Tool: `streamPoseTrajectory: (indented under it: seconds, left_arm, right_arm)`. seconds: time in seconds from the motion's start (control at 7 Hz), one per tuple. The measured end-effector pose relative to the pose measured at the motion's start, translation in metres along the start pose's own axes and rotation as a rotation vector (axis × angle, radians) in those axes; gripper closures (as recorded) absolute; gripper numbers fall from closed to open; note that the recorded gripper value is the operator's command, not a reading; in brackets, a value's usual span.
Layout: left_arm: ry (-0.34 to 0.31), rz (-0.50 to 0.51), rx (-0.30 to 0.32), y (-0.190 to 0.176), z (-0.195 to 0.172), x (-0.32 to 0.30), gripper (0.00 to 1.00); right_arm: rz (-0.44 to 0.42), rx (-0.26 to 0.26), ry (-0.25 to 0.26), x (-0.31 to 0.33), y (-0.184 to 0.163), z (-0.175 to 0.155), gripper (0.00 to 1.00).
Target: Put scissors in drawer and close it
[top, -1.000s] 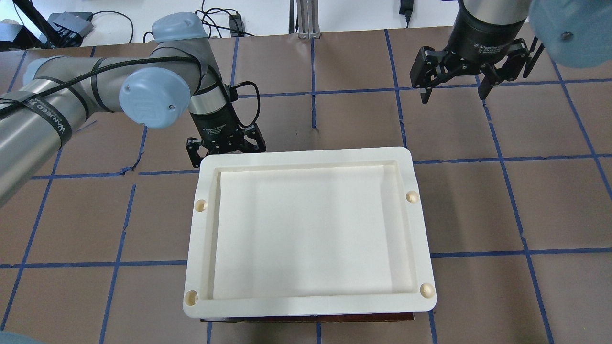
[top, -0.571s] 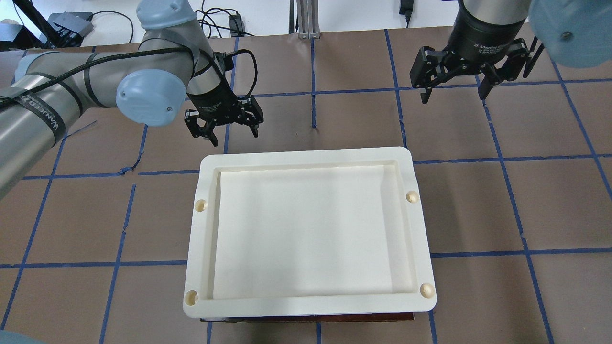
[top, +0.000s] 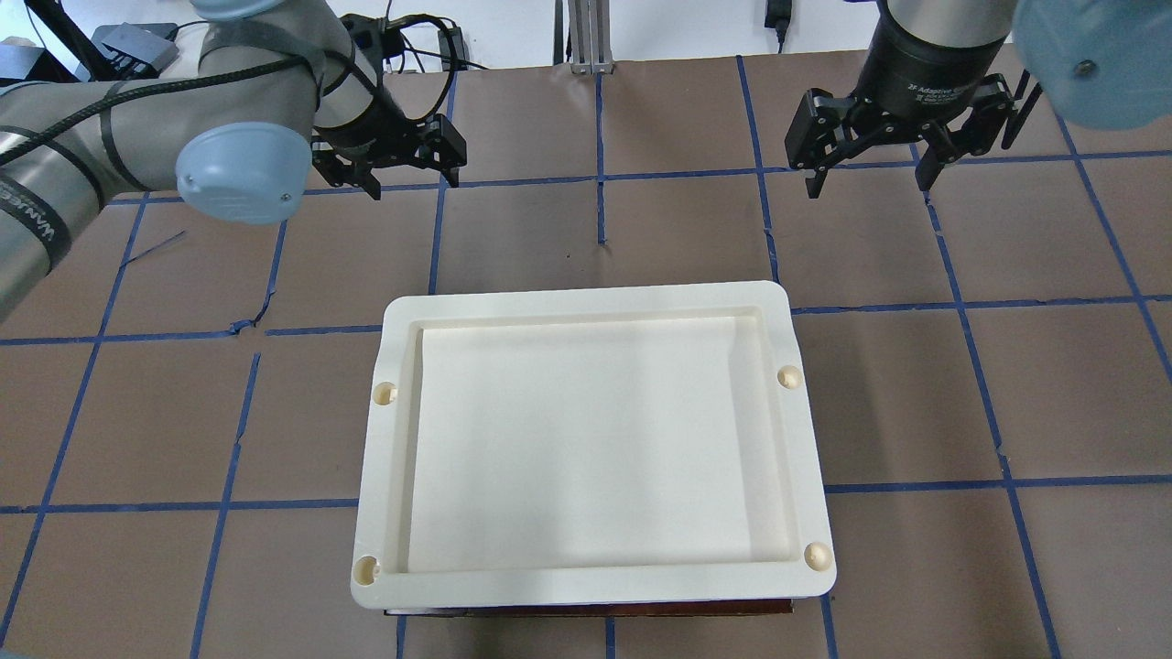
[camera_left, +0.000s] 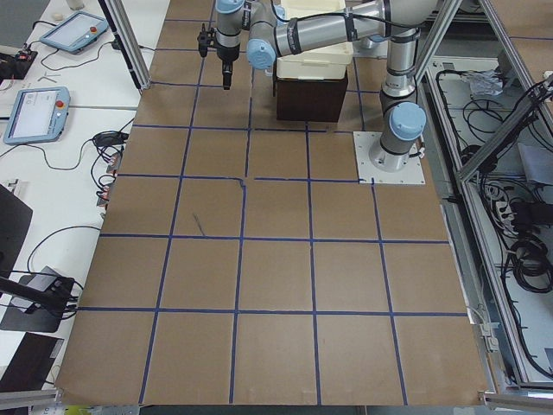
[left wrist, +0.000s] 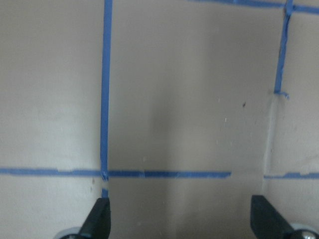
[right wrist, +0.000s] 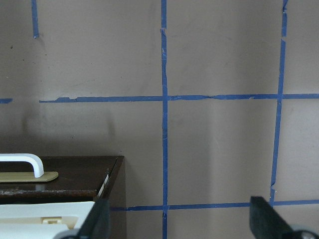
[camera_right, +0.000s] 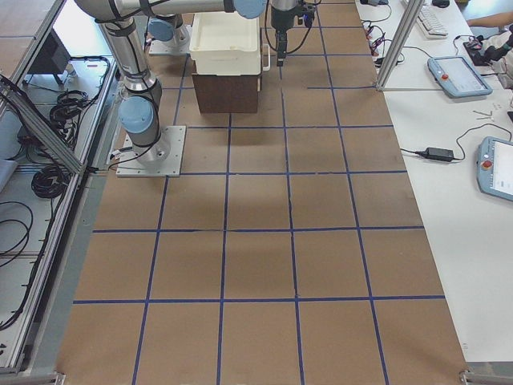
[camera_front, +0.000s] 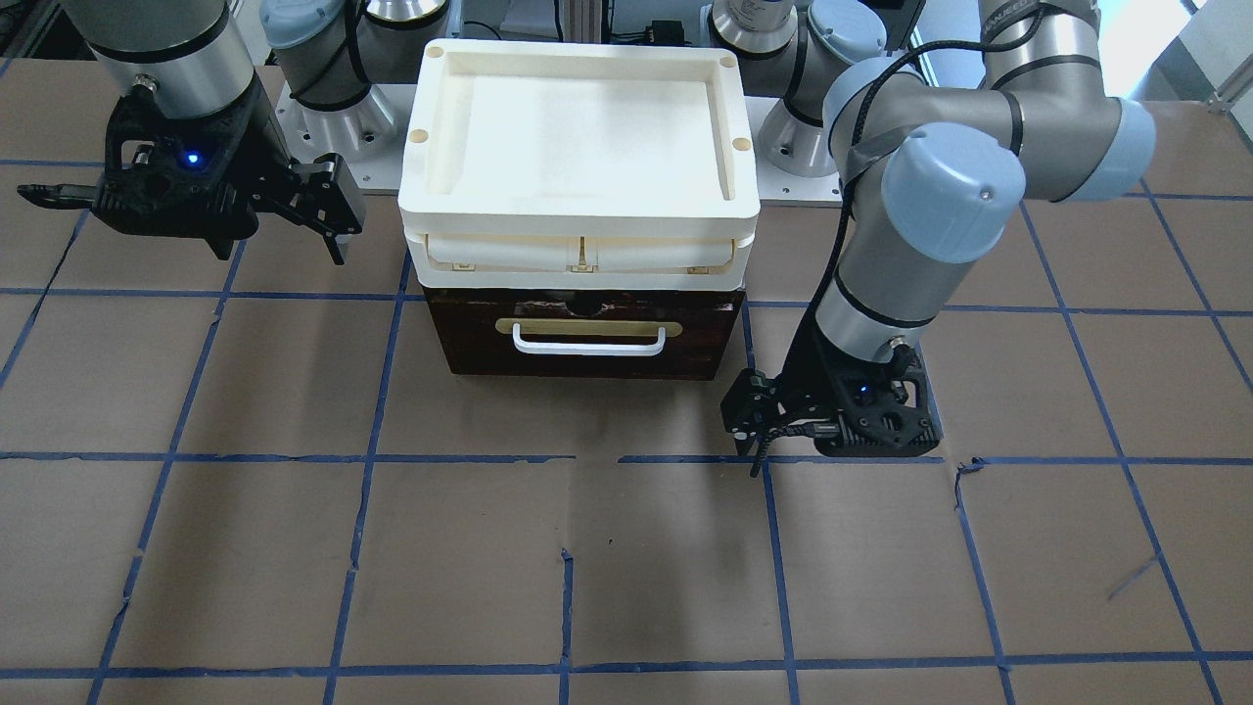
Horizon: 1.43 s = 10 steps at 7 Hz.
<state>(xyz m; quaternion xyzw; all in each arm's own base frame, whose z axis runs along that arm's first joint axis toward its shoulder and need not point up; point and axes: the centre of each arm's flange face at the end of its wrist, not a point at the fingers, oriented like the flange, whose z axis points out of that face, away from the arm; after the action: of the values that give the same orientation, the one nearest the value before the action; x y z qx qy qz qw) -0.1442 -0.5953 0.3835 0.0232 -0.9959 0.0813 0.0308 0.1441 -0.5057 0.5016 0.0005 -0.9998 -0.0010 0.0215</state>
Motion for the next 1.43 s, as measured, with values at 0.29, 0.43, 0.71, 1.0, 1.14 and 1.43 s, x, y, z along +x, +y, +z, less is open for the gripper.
streamPoseTrajectory:
  seconds: [0.29,0.43,0.71,1.0,1.14,1.43]
  left_arm:
    - [-0.098,0.033,-0.046,0.018,-0.039,-0.029,0.00]
    - [-0.110,0.036,-0.064,0.026,-0.049,-0.033,0.00]
    - [-0.118,0.037,-0.079,0.031,-0.056,-0.035,0.00]
    - [-0.120,0.035,-0.085,0.034,-0.056,-0.035,0.00]
    - [-0.120,0.035,-0.081,0.036,-0.060,-0.035,0.00]
    - [-0.120,0.037,-0.080,0.040,-0.062,-0.036,0.00]
  right_arm:
    - [0.001,-0.002,0.000,0.000,0.000,0.000,0.00]
    - [0.001,-0.004,0.000,0.000,0.000,0.000,0.00]
    - [0.002,-0.008,0.002,0.001,0.001,0.001,0.00]
    - [0.002,-0.009,0.002,0.001,0.001,0.001,0.00]
    - [0.001,-0.008,0.002,0.000,0.001,0.000,0.00]
    - [0.001,-0.006,0.002,0.000,0.001,0.000,0.00]
